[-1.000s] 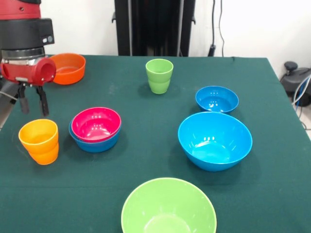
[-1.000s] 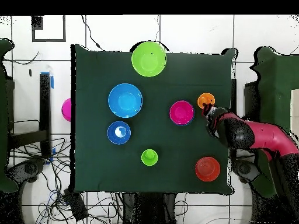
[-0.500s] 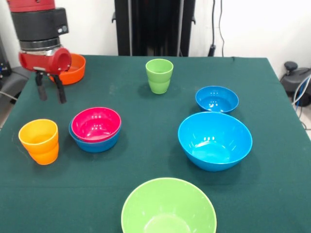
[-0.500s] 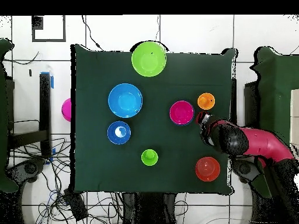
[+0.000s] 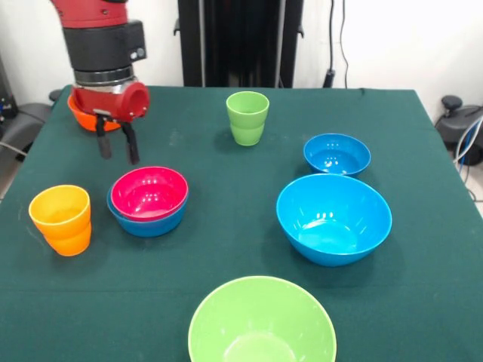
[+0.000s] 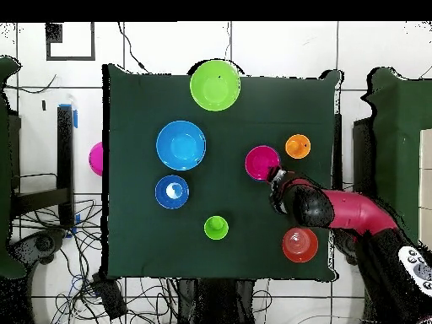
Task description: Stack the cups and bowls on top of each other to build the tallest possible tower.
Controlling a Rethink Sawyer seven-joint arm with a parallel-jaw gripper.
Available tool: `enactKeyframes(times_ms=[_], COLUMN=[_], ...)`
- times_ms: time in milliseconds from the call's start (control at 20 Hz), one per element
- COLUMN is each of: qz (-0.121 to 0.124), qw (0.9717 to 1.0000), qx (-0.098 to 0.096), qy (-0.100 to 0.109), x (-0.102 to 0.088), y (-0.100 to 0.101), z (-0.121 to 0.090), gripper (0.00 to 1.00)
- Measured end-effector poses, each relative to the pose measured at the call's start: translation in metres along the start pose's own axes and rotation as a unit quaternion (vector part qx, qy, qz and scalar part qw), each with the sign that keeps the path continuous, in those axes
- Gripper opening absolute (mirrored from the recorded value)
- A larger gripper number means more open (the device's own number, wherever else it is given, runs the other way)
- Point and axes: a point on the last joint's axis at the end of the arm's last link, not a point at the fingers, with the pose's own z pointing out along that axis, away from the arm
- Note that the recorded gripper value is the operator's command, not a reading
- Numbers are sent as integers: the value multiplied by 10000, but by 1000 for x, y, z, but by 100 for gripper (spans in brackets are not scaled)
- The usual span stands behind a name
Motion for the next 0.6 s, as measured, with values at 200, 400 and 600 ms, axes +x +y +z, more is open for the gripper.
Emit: enactKeyframes(times_ms=[200, 400, 600], qz=[288, 618, 799], qw=[9995, 9976, 9961], qx=[-103, -223, -292], qy=[-125, -235, -230], x=[6, 15, 23], y=[11, 21, 26], z=[8, 22, 35], gripper=[100, 100, 100])
